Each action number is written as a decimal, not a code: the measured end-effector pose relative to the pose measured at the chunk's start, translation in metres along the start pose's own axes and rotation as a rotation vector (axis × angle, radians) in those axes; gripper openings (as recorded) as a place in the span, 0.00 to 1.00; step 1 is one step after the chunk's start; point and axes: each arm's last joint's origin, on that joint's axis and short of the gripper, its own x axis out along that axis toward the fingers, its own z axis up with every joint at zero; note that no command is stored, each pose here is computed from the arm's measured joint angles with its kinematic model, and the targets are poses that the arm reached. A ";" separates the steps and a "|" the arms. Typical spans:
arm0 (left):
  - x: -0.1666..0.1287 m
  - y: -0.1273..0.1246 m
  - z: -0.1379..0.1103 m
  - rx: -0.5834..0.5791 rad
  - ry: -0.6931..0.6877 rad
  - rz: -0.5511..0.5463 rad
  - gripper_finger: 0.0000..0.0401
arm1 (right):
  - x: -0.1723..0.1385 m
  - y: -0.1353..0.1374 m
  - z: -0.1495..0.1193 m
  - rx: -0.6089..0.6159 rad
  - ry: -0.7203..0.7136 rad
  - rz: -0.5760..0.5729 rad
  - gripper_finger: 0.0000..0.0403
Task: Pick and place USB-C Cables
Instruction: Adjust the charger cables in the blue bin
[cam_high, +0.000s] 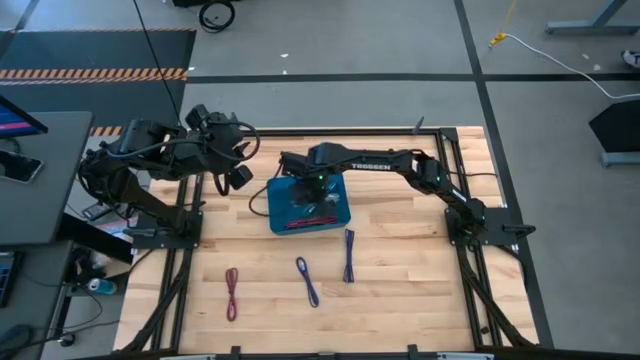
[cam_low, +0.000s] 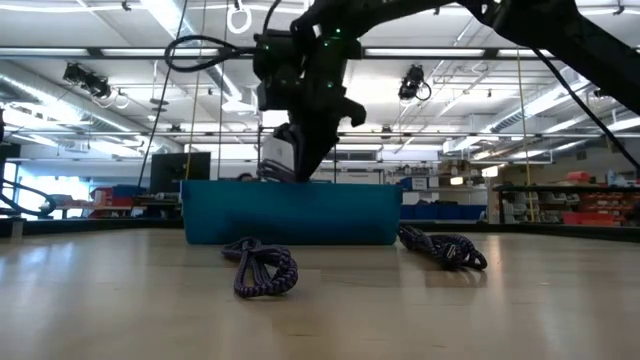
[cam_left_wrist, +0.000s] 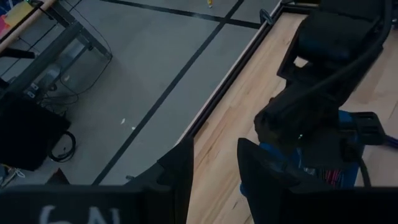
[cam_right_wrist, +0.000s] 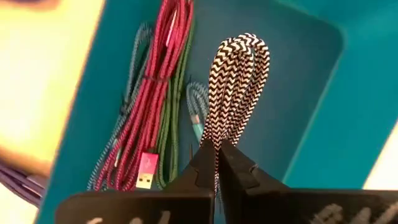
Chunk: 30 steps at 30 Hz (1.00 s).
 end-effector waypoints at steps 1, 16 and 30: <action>0.000 0.000 0.000 0.000 0.000 0.000 0.32 | 0.002 0.001 -0.001 0.001 0.002 0.010 0.01; 0.000 0.000 0.000 -0.028 -0.002 -0.001 0.32 | 0.012 0.031 0.026 -0.010 -0.123 0.122 0.01; 0.000 0.000 0.000 -0.029 -0.002 -0.001 0.32 | 0.005 0.024 0.026 0.082 -0.096 0.029 0.27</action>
